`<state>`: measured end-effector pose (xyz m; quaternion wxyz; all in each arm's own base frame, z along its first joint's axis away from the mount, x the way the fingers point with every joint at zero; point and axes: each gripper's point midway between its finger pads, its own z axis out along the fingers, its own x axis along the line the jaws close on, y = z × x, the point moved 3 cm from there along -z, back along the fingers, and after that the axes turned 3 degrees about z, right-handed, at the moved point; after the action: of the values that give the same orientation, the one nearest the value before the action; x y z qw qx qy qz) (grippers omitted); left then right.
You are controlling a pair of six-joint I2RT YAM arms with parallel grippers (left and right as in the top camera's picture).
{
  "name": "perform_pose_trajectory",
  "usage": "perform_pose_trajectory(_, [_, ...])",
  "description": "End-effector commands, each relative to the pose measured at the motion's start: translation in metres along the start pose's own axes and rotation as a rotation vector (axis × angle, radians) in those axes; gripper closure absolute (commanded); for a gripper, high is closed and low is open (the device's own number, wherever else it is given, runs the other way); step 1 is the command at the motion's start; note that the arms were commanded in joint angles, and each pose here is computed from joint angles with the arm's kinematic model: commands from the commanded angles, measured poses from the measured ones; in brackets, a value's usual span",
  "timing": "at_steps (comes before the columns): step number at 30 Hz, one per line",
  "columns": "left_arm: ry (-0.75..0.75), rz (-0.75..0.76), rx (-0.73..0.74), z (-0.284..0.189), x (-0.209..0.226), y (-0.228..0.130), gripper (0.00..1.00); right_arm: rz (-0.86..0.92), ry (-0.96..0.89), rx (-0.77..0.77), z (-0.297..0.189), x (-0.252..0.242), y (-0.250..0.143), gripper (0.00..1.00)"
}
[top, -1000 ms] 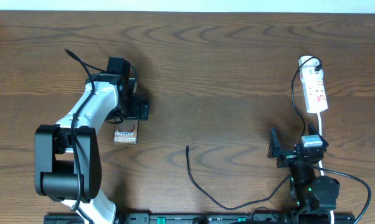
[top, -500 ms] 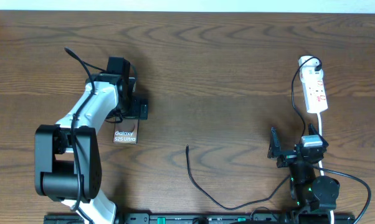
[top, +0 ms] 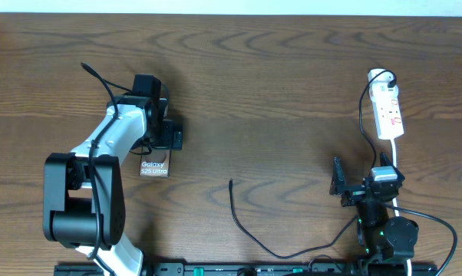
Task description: Plug charger to phone and switch on socket
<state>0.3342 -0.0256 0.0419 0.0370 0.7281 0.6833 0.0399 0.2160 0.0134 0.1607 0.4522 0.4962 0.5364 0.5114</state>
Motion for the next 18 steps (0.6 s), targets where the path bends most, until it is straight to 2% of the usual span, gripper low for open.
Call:
perform_pose_trajectory(1, [0.041,0.005,0.003,0.001,0.007,-0.002,0.0,-0.013,-0.002,0.0,0.0,0.0,0.0,0.01])
perform_pose_trajectory(18, [0.04,0.003,0.028,0.011,0.007,-0.014,0.0,-0.013,-0.002,0.0,0.0,0.0,0.0,0.01])
